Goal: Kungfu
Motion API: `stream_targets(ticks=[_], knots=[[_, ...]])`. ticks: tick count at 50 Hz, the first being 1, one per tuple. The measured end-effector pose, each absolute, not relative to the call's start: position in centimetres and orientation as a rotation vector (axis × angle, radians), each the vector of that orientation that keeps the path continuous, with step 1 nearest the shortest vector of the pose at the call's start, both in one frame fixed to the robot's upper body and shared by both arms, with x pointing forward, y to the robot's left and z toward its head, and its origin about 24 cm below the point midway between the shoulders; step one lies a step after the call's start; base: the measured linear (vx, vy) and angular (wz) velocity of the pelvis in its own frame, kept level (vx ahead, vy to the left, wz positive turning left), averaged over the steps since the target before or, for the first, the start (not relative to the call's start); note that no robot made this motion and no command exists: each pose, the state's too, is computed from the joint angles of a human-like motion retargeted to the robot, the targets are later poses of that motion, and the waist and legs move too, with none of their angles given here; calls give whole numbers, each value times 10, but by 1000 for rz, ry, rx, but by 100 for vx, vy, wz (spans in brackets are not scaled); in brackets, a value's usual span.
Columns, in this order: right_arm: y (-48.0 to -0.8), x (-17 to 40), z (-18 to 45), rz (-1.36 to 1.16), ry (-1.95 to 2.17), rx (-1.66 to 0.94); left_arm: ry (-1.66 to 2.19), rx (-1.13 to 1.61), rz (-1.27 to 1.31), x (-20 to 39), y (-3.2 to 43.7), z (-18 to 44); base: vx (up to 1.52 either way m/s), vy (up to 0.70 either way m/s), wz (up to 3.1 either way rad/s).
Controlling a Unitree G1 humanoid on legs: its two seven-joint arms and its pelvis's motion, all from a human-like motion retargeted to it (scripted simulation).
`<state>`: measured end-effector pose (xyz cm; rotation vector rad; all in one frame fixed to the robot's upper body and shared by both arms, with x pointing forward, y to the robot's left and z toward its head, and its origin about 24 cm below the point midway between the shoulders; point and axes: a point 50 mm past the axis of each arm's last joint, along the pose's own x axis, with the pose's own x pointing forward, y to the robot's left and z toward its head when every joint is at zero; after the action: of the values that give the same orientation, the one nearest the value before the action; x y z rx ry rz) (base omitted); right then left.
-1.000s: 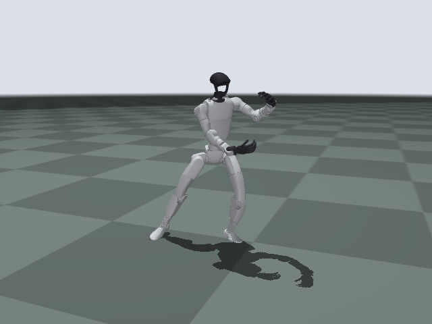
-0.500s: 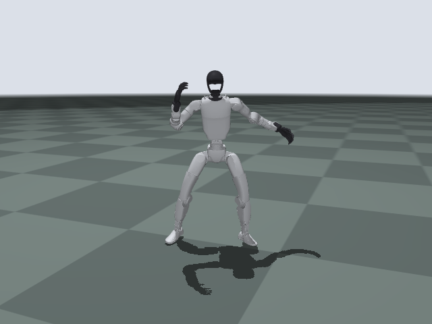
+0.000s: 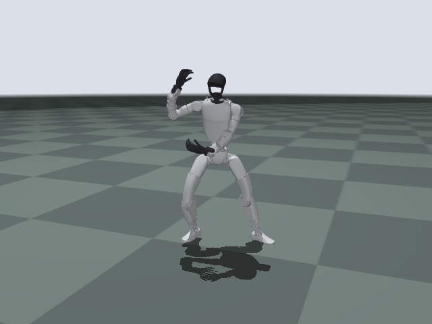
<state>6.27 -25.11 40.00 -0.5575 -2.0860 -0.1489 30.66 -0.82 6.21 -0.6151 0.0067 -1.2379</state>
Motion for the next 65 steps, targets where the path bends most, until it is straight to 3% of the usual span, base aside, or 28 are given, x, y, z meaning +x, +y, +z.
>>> stream_targets(ticks=[12,19,24,27,30,34,37,40,43,47,50,53,56,60,65], knots=[[-269,49,396,-321,-1957,-746,97,-384,-1027,316,48,32,7,6,27],[-319,64,368,-485,-1614,-778,269,88,-841,319,145,6,29,15,66],[-372,105,304,-509,-1154,-697,606,470,-680,285,237,-31,53,29,114],[-397,140,225,-460,-803,-528,875,638,-608,238,282,-62,62,26,128],[-400,159,121,-424,-464,-202,1141,703,-591,177,302,-97,90,39,121],[-340,167,5,-431,-253,343,1371,584,-581,97,294,-134,63,29,167],[-269,211,-20,-376,-236,635,1521,436,-555,29,284,-150,42,-3,134],[-214,293,42,-42,-379,811,1751,326,-530,-57,283,-148,26,-27,65],[-174,349,170,406,-666,881,2056,167,-565,-147,263,-130,7,-20,25],[-140,342,310,847,-990,953,2513,-127,-797,-251,227,-70,37,-5,18],[-130,317,368,1059,-1152,916,2628,-373,-1028,-290,185,-39,39,-17,-29],[-136,301,398,1039,-1285,771,2546,-520,-1141,-288,154,-42,25,-28,-37],[-155,293,408,828,-1409,737,2457,-544,-1170,-267,148,-60,40,-28,-46],[-180,281,403,563,-1570,842,2344,-380,-1193,-221,172,-93,41,-29,-63],[-175,284,386,593,-1517,840,2165,-123,-1027,-174,200,-125,67,7,14]])
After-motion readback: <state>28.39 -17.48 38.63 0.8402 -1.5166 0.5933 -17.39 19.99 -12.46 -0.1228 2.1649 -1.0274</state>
